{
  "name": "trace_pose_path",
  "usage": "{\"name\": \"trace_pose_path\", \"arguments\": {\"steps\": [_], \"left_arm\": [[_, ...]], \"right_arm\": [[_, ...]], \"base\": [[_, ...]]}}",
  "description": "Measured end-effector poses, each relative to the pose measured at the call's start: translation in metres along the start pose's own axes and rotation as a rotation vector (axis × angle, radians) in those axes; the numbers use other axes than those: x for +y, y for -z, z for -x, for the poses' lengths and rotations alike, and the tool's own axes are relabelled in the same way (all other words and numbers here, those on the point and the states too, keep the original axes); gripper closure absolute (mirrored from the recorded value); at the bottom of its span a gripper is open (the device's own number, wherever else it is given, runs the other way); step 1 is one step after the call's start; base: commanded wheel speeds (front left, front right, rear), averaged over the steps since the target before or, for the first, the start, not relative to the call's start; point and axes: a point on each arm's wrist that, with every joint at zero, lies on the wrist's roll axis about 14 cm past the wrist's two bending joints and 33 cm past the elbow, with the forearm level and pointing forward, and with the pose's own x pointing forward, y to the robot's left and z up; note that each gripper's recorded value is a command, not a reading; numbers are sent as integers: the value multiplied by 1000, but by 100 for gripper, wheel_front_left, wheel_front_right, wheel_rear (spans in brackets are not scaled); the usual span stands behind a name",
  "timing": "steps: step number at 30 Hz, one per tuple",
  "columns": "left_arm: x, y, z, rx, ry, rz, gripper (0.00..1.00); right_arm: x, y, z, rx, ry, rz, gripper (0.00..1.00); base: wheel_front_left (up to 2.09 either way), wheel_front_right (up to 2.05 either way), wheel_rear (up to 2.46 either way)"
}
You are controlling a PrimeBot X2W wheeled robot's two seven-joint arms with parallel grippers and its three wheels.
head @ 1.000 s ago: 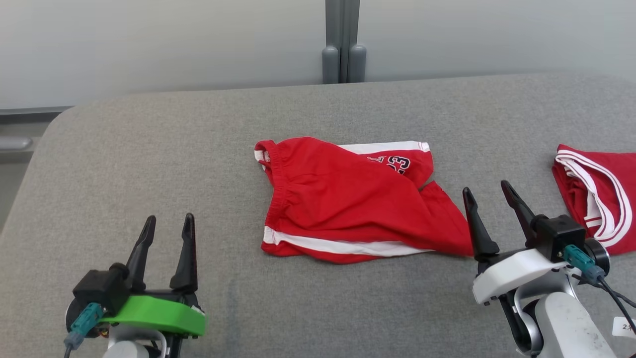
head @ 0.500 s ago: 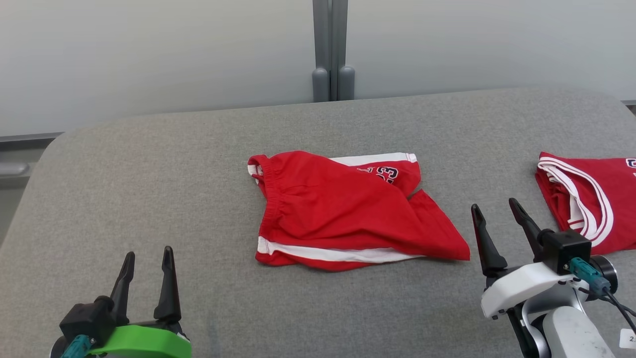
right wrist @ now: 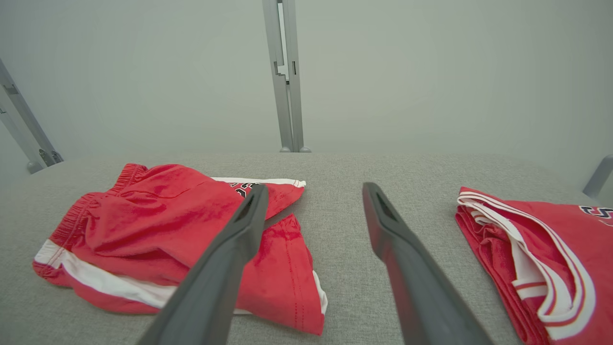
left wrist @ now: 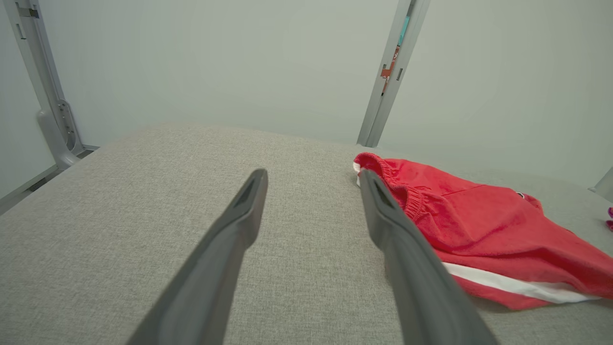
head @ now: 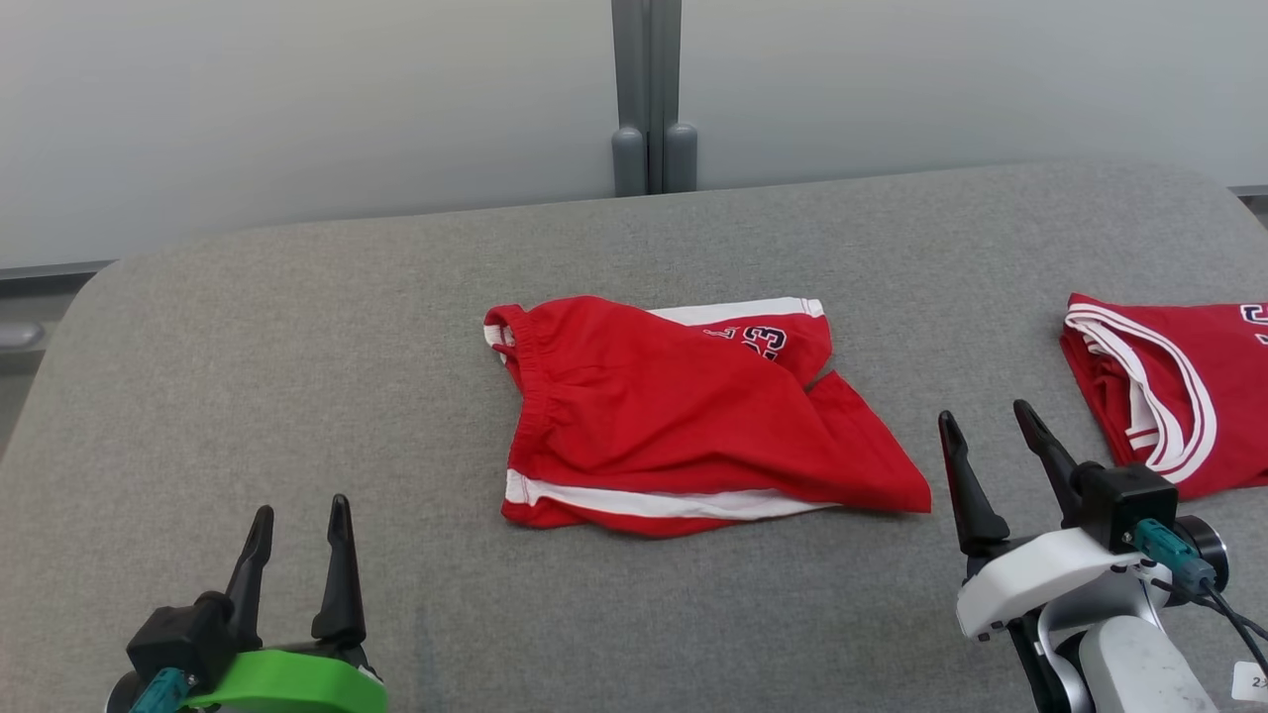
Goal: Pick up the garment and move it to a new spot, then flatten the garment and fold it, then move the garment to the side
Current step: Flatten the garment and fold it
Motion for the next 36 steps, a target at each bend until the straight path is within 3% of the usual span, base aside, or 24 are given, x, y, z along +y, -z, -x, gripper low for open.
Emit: {"name": "trace_pose_path", "arguments": {"steps": [15,21,27,31,36], "left_arm": [[-5,6,-2,18,16,3,0],[-6,6,-10,16,20,4,0],[-5,8,-18,18,21,2,0],[-1,9,-20,21,9,0,0],[2,9,-22,22,2,-3,0]], "right_arm": [[-2,12,-2,54,6,-5,0],[-10,52,-11,298,41,-111,0],[2,84,-25,557,-1,-207,0],[7,103,-29,690,-28,-211,0],[14,107,-36,714,-53,-202,0]], "base": [[0,0,0],[0,0,0],[0,0,0],[0,0,0],[0,0,0]]}}
